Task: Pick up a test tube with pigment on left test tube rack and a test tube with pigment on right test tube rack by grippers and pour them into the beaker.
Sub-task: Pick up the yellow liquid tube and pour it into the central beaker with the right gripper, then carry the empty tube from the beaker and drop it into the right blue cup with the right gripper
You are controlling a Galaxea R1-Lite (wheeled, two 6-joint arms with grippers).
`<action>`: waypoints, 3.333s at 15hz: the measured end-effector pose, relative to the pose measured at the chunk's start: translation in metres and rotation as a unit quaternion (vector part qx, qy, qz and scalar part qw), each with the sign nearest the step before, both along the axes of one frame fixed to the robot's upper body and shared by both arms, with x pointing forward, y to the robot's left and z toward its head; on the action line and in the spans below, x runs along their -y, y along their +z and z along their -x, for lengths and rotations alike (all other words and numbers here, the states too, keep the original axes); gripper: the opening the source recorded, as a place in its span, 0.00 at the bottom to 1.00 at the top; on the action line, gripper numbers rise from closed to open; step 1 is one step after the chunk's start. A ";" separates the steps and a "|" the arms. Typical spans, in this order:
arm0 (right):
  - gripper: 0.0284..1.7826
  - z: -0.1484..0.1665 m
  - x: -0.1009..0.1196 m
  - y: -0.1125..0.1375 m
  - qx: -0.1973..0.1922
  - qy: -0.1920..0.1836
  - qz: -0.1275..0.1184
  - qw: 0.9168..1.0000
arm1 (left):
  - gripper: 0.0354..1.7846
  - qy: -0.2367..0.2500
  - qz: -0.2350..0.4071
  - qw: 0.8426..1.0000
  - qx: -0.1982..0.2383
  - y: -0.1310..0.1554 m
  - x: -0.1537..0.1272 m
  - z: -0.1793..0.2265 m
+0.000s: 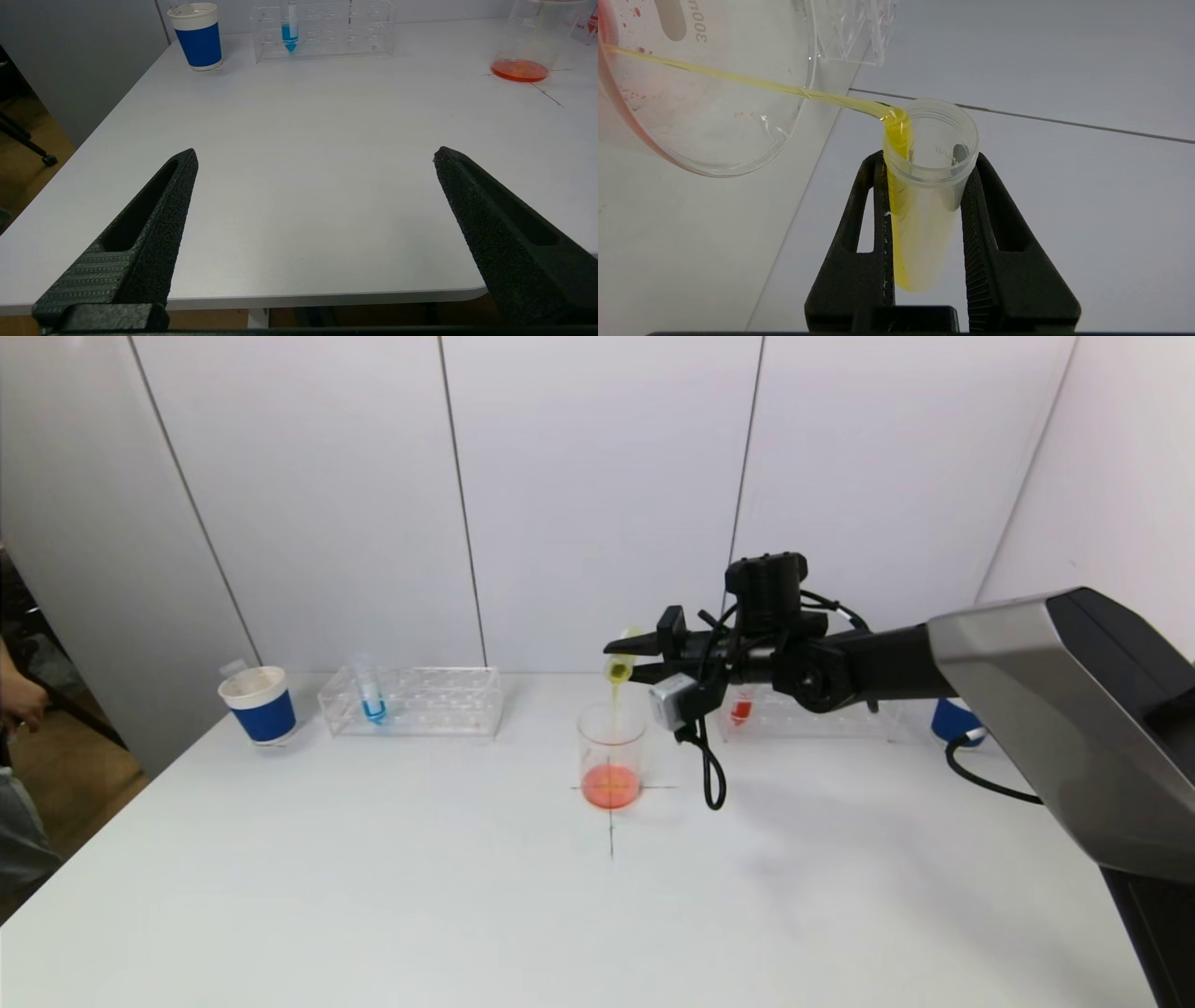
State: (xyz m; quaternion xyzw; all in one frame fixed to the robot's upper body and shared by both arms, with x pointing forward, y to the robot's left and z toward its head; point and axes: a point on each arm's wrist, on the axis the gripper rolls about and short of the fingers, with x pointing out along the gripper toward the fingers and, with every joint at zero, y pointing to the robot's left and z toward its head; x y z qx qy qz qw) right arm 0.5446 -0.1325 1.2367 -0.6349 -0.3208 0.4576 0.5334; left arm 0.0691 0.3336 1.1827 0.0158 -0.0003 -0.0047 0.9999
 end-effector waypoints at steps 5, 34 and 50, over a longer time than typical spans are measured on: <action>0.26 0.003 0.000 0.005 0.021 -0.002 0.010 1.000 | 0.99 0.000 0.000 1.000 0.000 0.000 0.000 0.000; 0.26 0.017 -0.004 0.025 0.136 -0.018 0.049 0.989 | 0.99 0.000 0.000 1.000 0.000 0.000 0.000 0.000; 0.26 0.050 0.021 0.098 -0.128 -0.108 -0.085 0.982 | 0.99 0.000 0.000 1.000 0.000 0.000 0.000 0.000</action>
